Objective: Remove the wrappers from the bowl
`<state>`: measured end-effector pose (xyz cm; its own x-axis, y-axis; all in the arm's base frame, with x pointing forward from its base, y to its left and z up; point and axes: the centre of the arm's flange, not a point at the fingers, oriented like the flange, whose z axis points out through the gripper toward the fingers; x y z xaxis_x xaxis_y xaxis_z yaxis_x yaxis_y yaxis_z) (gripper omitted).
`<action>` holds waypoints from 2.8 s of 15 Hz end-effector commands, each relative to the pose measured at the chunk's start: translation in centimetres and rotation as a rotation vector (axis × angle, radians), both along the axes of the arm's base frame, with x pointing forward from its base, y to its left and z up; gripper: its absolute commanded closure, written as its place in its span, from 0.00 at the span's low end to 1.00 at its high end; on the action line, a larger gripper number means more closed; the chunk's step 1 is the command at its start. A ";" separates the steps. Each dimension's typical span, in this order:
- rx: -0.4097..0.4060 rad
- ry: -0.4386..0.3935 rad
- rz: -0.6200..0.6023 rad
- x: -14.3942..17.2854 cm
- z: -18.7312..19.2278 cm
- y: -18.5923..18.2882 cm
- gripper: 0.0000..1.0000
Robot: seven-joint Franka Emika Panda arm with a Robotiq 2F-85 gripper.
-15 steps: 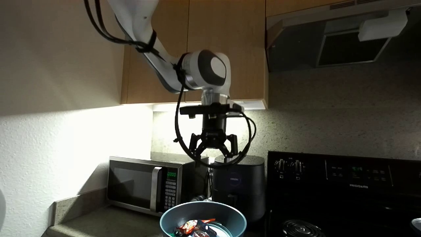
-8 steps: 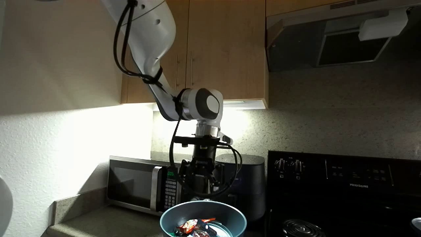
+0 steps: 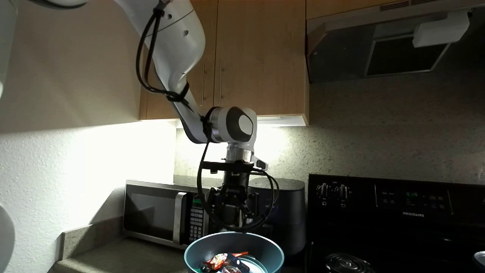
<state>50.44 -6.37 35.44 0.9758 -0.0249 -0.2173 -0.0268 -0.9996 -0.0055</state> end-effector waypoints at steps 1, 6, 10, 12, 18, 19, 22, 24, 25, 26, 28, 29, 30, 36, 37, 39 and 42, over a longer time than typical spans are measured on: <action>-0.031 -0.005 0.015 2.6 -2.5 1.0 0.00; -0.105 0.050 0.082 4.9 -6.4 2.5 0.00; -0.184 0.103 0.114 6.6 -8.9 1.7 0.00; -0.203 0.133 0.143 7.4 -9.9 0.9 0.00; -0.231 0.194 0.140 8.9 -11.4 0.2 0.47; -0.233 0.199 0.138 9.0 -11.5 0.1 0.53; -0.227 0.209 0.124 9.1 -11.0 0.1 0.74; -0.219 0.229 0.097 8.6 -10.2 0.0 0.87; -0.223 0.238 0.084 8.2 -9.8 -0.1 0.92; -0.222 0.252 0.065 7.6 -9.3 -0.3 0.98; -0.218 0.265 0.017 6.7 -8.6 -0.7 1.00; -0.226 0.259 -0.001 6.4 -8.2 -0.9 1.00; -0.238 0.241 -0.006 6.2 -7.9 -1.1 0.74; -0.224 0.258 0.045 8.3 -9.0 -1.1 0.44; -0.225 0.264 0.058 8.4 -9.4 -1.0 0.38; -0.231 0.283 0.074 8.5 -10.2 -0.7 0.25; -0.235 0.311 0.084 8.3 -11.4 -0.3 0.05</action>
<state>58.37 -6.73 24.61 0.8828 -0.0588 -0.4661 0.0538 -0.9729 0.2247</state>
